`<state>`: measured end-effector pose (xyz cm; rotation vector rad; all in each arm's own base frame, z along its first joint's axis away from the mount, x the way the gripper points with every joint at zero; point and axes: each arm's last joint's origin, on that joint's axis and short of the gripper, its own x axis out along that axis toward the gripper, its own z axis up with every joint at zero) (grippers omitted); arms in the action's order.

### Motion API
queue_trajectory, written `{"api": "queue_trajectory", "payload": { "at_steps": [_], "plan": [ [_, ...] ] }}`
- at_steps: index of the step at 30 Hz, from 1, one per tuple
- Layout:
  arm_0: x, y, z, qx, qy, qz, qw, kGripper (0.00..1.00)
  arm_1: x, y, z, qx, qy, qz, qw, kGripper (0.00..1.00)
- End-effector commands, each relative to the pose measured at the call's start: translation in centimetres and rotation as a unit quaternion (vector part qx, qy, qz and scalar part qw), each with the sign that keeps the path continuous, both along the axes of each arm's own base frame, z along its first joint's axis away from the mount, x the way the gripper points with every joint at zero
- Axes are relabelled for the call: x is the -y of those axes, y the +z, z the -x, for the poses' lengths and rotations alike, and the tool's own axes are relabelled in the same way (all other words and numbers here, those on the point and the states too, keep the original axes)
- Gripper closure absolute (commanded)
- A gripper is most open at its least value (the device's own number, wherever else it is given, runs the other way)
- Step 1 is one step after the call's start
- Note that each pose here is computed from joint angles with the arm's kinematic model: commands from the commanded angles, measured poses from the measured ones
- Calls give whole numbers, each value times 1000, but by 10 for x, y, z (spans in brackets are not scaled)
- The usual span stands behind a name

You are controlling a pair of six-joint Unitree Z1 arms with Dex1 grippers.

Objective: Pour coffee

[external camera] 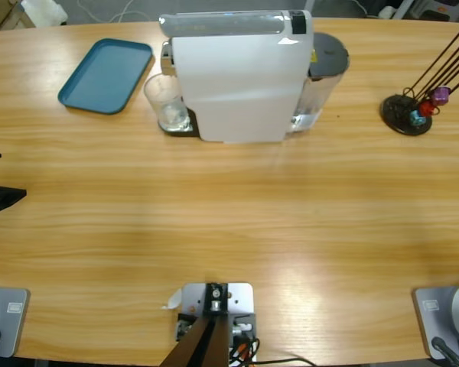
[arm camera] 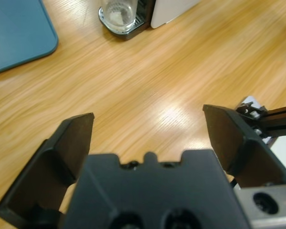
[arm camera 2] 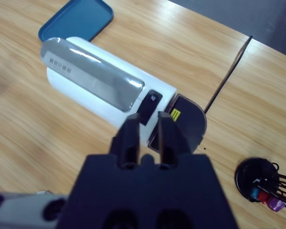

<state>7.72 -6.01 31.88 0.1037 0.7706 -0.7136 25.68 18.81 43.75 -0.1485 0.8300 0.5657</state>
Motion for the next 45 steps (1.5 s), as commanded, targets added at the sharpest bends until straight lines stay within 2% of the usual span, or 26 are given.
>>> {"api": "queue_trajectory", "payload": {
  "at_steps": [1,15,26,33,45],
  "plan": [
    [5,-11,-10,-14,17,-22,1000,0,-32,-22,-39,-47,3,34,998,1000],
    [6,-15,-12,-11,19,-21,1000,4,-40,-47,-56,-101,5,52,994,1000],
    [5,-15,-12,-9,23,-23,999,4,-37,-53,-68,-93,-19,75,993,1000],
    [5,-16,-12,-9,23,-23,999,4,-31,-46,-68,-81,-29,82,993,1000],
    [5,-16,-12,-9,23,-24,999,4,-33,-48,-63,-88,-19,84,992,1000]
  ]
}}
